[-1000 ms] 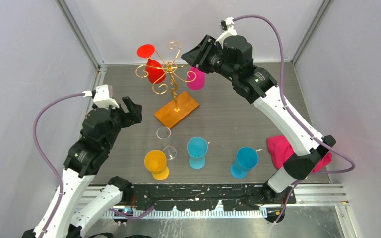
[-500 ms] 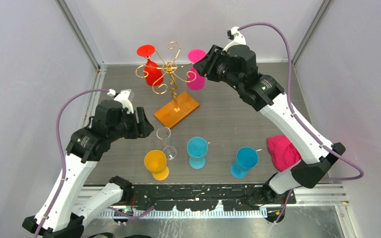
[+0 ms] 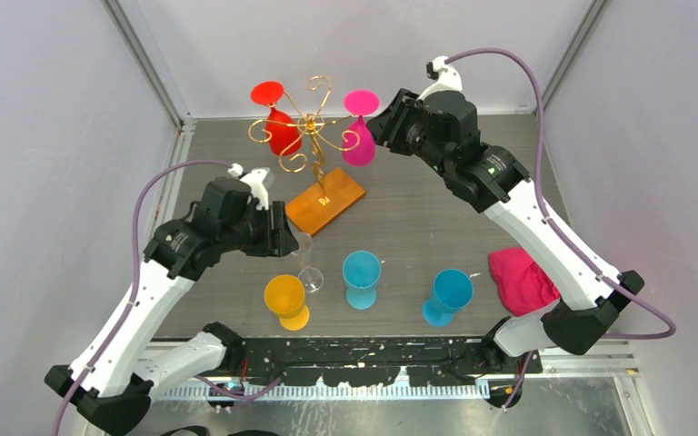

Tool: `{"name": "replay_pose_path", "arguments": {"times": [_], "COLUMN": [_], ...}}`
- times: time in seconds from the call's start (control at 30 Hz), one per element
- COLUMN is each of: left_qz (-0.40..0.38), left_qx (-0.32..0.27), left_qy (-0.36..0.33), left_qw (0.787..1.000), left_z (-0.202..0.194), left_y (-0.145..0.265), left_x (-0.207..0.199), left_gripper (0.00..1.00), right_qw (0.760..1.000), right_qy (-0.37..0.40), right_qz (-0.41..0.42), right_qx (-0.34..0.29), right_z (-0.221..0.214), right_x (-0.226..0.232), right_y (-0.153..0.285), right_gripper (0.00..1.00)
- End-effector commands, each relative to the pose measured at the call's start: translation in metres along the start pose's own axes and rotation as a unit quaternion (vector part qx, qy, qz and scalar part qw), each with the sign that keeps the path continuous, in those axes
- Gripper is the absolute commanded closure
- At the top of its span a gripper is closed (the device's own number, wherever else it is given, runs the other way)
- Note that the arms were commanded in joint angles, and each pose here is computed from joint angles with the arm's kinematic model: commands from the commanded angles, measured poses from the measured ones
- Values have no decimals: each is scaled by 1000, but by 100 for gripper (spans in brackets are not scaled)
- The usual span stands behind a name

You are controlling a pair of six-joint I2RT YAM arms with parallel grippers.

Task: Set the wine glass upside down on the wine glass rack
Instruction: Pick up the wine glass at the center of the board.

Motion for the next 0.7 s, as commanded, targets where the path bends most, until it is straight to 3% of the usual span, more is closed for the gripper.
{"name": "replay_pose_path", "arguments": {"times": [0.0,0.43,0.67], "left_qz": [6,66,68], "left_qx": [-4,4,16], "left_qy": [-19,-38,-41], "left_qw": [1000,997,997], "left_z": [5,7,8], "left_y": [-6,-33,-40], "left_x": [-4,8,8], "left_gripper": [47,50,60], "right_qw": [999,998,998], "right_qy": [4,1,0], "right_qz": [18,23,24], "right_qx": [-40,-55,-58], "right_z": [18,18,18], "right_x": [7,0,-2], "right_y": [16,29,32], "right_gripper": [55,54,53]}}
Point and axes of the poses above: each gripper's point midway between its finger pads, its own y axis back along the fingers, its own x axis along the line the jaws close on, z = x × y, the point moved 5 cm from there along y, back along the fingers, and after that the axes turned 8 degrees about -y, right-handed, at the moved point
